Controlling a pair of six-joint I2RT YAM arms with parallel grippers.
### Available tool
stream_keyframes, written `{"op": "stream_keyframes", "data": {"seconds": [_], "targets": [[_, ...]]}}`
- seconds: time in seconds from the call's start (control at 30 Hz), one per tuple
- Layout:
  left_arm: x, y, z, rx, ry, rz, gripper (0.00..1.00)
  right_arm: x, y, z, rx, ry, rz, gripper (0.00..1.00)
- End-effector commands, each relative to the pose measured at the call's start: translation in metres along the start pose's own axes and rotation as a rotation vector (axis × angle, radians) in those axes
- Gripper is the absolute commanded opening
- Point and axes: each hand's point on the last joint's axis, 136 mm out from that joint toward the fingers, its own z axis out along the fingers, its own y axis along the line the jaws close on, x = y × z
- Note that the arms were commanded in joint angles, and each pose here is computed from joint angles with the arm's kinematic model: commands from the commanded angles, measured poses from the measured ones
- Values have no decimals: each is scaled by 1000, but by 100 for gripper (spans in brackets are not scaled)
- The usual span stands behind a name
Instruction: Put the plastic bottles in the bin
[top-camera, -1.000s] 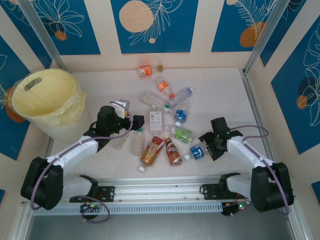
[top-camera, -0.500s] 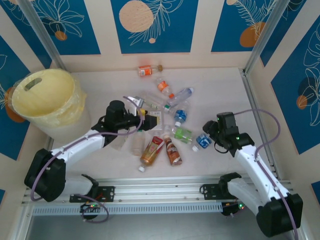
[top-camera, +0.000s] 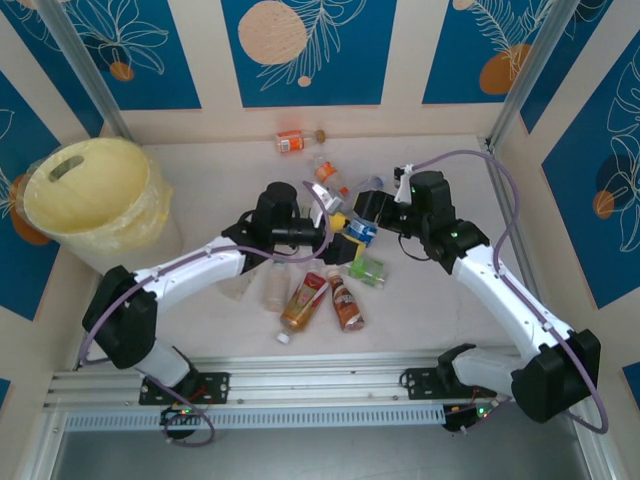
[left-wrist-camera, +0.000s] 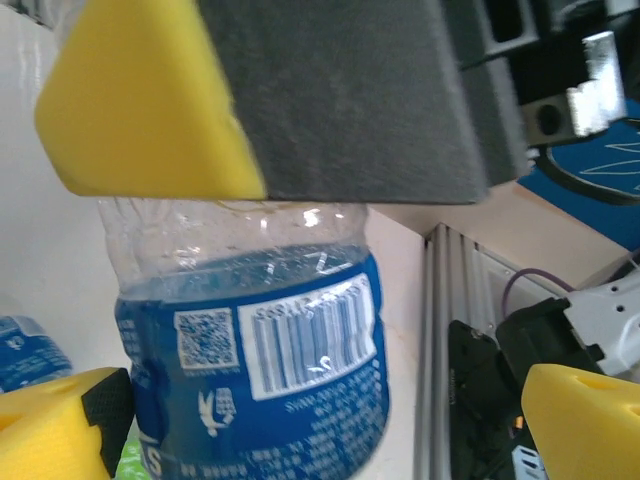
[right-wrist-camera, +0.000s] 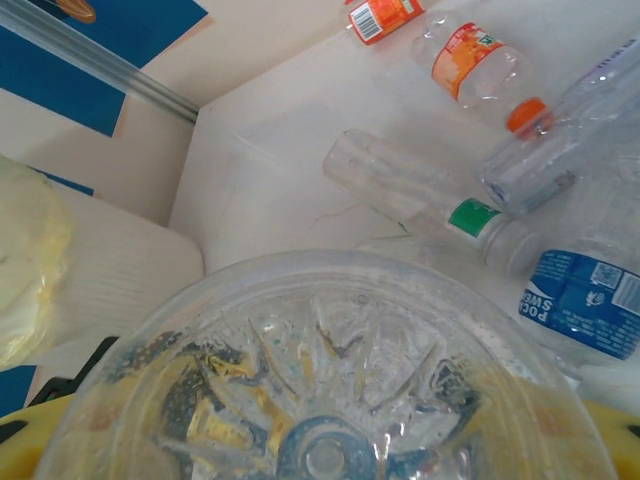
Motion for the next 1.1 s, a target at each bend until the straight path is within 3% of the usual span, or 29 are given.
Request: {"op": "stream_keyframes", "data": {"seconds": [0.0,0.07,0.2,0.37,0.5,0.73,0.83,0.87,1.07], "targets": [[4,1,11,26,42,14,100,0,34,3,-133,49,13,53],[5,3,15,31,55,-2,100,5,44,8,-186,88,29,53],[4,29,19,-95,47,-56,96,11,60,10,-245,115,-1,54],[-6,18,15,-28,-29,-42,81,11,51,12,-192,106,-4,56],[-4,15,12,-11,-20,-37,64,8,43,12,-165,100,25,60],[-1,22,9,-26,-11,-55,53,-4,49,3,-215,98,36,72],[-1,28,8,-52,-7,-69,50,-15,47,-4,-192,56,39,86],[-1,31,8,-65,-9,-70,50,-19,44,-7,-176,33,48,100],[13,71,-7,-298,11,-91,46,-36,2,-25,-33,-160,116,99]]}}
